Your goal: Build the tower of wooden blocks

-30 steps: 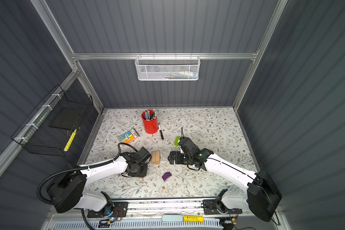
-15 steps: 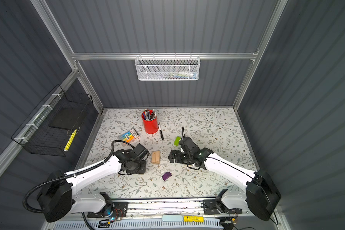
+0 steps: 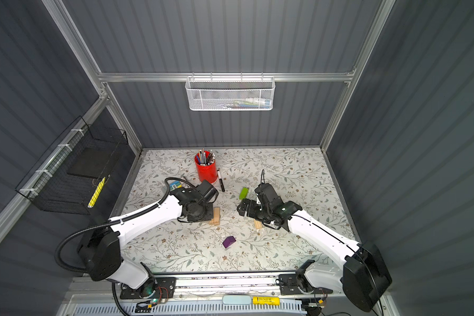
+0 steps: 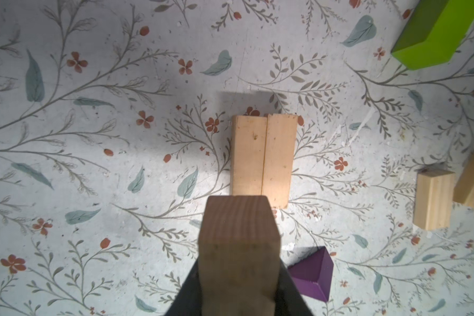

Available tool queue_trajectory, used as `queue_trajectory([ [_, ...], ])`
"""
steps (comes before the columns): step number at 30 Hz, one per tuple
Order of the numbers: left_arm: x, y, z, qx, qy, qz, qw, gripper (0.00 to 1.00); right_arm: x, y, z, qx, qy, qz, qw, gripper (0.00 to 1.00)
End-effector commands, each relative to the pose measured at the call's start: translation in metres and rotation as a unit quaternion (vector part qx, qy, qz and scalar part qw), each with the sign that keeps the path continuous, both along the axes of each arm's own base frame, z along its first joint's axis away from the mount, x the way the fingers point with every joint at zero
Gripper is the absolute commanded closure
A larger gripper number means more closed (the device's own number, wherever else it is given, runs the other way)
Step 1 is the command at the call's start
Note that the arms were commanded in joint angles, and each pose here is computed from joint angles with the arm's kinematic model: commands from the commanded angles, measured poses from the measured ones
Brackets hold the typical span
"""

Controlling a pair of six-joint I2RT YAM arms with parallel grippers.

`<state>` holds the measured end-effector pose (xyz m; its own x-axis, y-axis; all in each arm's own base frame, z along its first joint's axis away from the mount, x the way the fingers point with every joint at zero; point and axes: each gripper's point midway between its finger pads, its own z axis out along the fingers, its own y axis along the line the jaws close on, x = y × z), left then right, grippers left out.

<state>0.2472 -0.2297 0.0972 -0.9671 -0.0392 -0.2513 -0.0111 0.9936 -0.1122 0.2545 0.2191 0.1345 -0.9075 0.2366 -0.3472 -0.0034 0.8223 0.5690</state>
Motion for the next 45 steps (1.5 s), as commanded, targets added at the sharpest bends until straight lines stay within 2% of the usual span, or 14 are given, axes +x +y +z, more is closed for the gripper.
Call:
queue_trajectory([
  [1,0.004,-0.002,-0.001,0.028,0.0,-0.005,1.0,1.0,-0.004,-0.006,-0.007,0.004,0.017,-0.009,1.0,0.01],
  [17,0.023,-0.018,-0.025,0.07,0.013,-0.022,0.997,1.0,-0.003,-0.008,-0.016,0.012,0.028,-0.016,0.999,0.01],
  [45,0.028,-0.025,-0.041,0.075,0.02,-0.024,0.997,1.0,-0.002,-0.009,-0.021,0.01,0.035,-0.018,0.999,0.01],
])
